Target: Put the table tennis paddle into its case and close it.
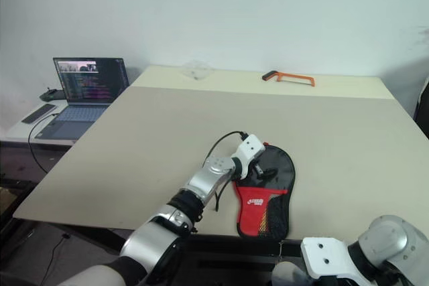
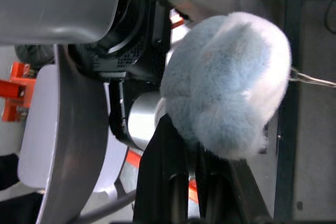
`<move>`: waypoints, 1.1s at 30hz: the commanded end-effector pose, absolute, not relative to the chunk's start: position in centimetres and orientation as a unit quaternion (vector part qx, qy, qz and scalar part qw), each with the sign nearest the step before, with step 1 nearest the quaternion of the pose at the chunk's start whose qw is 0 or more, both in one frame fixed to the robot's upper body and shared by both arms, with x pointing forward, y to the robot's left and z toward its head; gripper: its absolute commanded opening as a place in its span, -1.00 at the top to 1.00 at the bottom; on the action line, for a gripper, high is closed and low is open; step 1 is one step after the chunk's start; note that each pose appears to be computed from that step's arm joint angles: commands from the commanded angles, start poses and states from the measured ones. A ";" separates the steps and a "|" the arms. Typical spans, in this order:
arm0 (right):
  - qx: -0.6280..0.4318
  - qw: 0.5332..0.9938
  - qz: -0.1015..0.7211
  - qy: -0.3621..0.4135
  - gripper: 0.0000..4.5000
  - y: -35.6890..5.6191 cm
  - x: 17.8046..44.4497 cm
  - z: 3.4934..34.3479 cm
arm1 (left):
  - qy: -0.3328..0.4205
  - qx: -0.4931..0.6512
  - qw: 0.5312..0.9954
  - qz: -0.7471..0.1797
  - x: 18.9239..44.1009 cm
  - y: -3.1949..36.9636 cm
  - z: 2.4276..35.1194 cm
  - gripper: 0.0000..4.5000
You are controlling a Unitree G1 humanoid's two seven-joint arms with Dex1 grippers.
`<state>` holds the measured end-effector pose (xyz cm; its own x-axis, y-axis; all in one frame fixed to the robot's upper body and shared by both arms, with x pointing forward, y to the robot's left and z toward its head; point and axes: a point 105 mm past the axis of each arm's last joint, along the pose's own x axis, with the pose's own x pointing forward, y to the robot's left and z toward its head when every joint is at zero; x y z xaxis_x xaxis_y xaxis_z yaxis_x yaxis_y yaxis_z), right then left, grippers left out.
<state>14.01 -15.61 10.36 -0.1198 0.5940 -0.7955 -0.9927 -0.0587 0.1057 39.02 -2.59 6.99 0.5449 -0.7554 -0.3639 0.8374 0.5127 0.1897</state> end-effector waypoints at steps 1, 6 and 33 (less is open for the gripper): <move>-0.309 0.652 0.623 0.303 1.00 -16.4 17.7 12.4 | 0.224 0.203 0.836 -0.458 37.1 -0.8 0.8 -1.00; -0.336 0.708 0.558 0.272 1.00 -17.4 22.3 12.9 | 0.200 0.186 0.835 -0.477 37.0 -1.3 1.9 -1.00; -0.265 0.843 0.424 0.197 -0.99 -26.1 25.3 22.5 | 0.050 0.193 0.790 -0.580 35.0 15.2 19.2 -1.00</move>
